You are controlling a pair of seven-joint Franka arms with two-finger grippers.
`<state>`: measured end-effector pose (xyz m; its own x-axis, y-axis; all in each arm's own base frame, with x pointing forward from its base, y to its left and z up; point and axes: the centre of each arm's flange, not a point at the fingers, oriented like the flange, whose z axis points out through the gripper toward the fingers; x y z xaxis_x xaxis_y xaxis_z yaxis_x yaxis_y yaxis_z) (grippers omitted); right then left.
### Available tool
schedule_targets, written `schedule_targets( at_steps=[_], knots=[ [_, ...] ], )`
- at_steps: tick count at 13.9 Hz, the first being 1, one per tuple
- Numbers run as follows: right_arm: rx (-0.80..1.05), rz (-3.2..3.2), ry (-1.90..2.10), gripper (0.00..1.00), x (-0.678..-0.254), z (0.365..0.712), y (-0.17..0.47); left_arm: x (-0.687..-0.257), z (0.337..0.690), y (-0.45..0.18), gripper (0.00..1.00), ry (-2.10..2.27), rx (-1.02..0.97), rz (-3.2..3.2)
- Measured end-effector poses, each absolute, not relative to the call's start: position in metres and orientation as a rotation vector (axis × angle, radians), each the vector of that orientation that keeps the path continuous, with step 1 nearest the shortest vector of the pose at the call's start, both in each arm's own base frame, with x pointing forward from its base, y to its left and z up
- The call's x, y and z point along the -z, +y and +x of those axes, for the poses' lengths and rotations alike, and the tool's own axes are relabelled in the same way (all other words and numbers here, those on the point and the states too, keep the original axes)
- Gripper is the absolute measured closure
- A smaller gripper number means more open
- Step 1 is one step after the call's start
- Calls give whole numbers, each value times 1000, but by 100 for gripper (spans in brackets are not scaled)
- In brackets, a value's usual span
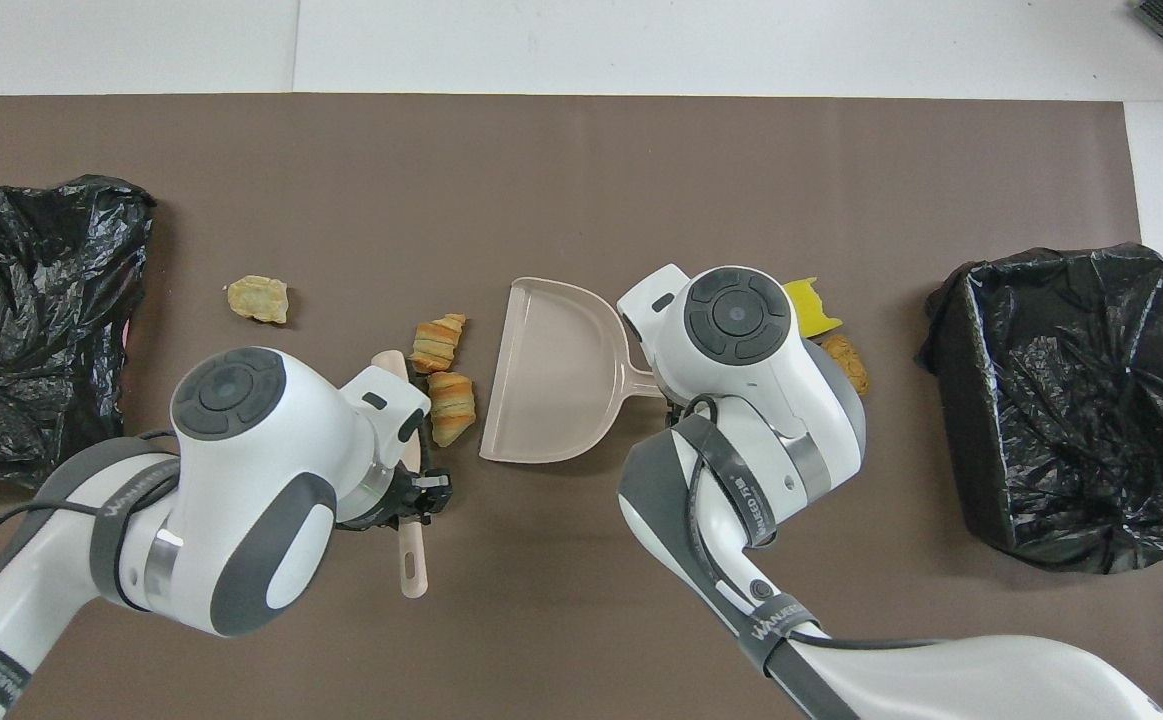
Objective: Sweep and dump trash in bin
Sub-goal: 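Sweep the bread and sponge pieces into the dustpan with the left gripper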
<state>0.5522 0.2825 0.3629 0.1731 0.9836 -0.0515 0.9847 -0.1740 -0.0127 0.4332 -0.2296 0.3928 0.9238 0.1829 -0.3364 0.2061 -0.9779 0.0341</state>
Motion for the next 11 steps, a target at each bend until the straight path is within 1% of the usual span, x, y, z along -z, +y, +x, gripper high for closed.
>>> schedule_targets(
  at_steps=[2,5,6,8,11],
  knots=[
    [74,2388,2004,69,-363,552,282,-390,434,-204,74,478,612,3004],
    [74,2388,2004,69,-363,552,282,-374,409,-196,74,702,671,3000],
    [74,2388,2004,69,-363,552,282,-371,400,-200,74,782,647,2996],
    [75,2388,2004,69,-363,552,282,-363,389,-221,74,939,531,2966],
    [76,2388,2004,69,-362,552,282,-358,385,-241,74,948,415,2942]
  ],
)
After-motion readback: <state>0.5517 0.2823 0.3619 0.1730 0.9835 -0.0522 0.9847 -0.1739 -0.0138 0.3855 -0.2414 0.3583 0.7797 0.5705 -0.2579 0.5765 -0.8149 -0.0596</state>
